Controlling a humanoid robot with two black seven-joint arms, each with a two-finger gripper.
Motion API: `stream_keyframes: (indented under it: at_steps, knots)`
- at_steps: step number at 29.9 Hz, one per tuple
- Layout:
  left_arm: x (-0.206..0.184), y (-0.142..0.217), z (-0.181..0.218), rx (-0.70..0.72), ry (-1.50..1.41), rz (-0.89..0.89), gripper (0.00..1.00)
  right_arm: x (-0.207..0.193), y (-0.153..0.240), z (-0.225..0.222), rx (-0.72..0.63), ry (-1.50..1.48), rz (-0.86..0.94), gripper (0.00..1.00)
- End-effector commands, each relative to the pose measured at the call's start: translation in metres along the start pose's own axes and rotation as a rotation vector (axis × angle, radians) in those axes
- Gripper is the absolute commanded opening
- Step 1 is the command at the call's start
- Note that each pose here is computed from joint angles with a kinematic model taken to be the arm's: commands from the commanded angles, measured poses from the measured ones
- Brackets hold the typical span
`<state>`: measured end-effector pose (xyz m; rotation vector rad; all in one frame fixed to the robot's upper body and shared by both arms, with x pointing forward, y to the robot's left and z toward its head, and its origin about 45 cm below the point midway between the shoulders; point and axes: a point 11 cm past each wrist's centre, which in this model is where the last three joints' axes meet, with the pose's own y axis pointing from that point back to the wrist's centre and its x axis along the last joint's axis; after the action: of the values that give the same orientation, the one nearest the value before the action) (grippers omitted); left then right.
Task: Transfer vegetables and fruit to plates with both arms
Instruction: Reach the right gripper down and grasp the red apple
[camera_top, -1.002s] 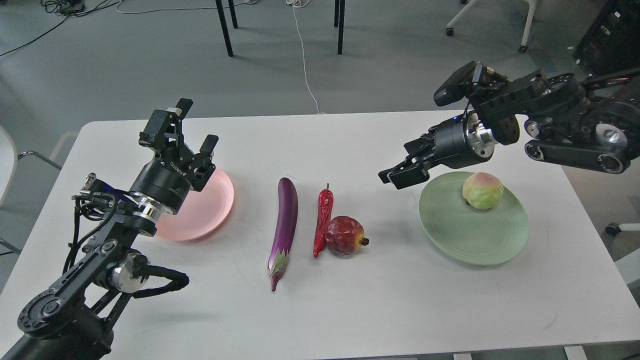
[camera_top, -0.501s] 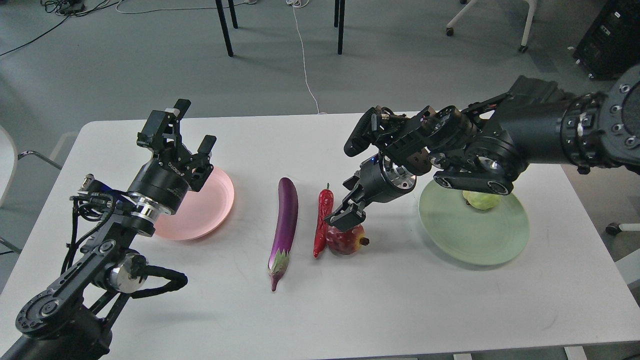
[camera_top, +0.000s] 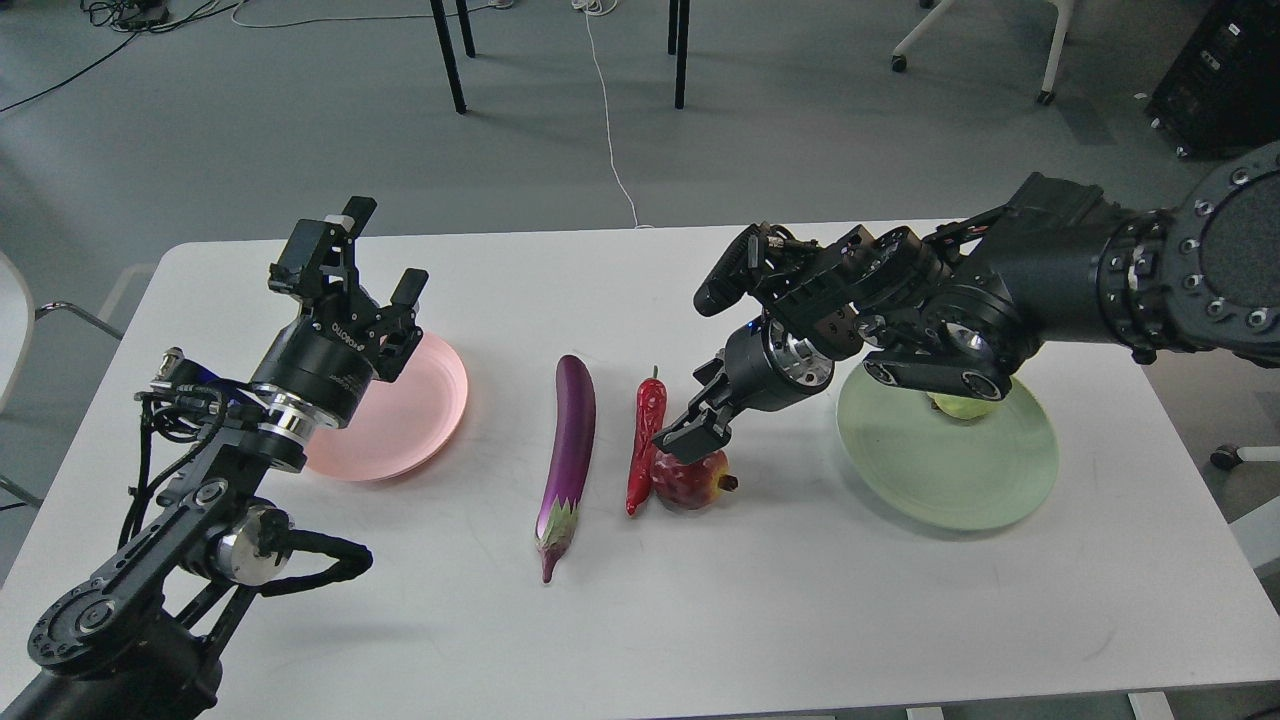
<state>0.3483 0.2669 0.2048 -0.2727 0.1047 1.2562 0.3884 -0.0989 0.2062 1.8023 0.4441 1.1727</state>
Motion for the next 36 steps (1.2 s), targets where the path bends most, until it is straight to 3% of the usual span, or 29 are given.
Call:
stream_keyframes:
  at_steps: [1, 36]
  knots:
    - [0.000, 0.000, 0.000, 0.000, 0.000, 0.000, 1.00, -0.004, -0.003, -0.007, 0.025, -0.033, -0.002, 0.96]
    - [0.009, 0.005, 0.002, -0.001, -0.010, 0.019, 1.00, -0.032, -0.017, 0.002, 0.017, -0.071, -0.016, 0.93]
